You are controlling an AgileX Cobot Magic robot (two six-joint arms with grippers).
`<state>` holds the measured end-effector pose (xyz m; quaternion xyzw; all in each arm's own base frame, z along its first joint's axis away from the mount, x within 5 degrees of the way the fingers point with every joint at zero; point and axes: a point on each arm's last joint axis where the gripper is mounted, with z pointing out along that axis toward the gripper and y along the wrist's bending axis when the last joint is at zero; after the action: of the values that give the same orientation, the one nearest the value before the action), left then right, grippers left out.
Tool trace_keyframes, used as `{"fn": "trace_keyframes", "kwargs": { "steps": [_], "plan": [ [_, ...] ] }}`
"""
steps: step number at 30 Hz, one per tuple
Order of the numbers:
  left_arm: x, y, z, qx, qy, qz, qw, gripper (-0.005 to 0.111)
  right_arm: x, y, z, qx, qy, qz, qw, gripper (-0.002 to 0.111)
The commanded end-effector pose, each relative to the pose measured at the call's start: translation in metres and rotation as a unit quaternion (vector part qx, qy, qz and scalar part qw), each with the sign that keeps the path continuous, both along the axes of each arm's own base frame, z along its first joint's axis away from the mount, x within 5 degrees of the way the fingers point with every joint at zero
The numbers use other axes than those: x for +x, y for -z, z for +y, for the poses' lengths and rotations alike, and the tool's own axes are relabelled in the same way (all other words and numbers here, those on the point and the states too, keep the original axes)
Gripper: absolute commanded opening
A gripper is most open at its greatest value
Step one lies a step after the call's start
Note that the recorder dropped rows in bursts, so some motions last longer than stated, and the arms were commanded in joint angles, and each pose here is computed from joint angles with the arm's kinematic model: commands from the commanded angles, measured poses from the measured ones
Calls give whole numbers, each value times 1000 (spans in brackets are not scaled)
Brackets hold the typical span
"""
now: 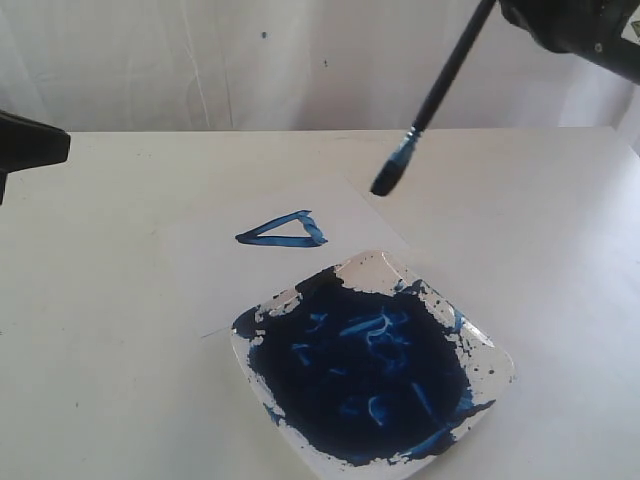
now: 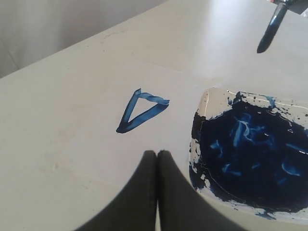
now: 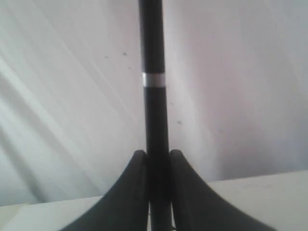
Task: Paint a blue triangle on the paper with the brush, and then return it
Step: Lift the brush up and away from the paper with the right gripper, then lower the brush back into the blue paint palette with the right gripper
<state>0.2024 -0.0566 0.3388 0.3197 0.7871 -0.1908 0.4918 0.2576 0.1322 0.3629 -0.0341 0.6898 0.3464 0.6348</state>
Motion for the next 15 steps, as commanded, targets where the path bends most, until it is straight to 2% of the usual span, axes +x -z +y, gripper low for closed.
{"fn": "trace_keyframes", "kwargs": {
  "steps": [1,7,15],
  "plan": [
    [-3,0,-2,-15,6,7,1000,0,3,4,17,41,-87,-1,995,0],
    [-3,0,-2,-15,6,7,1000,0,25,36,17,19,-68,89,993,0],
    [-3,0,-2,-15,6,7,1000,0,57,70,-21,114,-74,207,969,0]
  ]
}}
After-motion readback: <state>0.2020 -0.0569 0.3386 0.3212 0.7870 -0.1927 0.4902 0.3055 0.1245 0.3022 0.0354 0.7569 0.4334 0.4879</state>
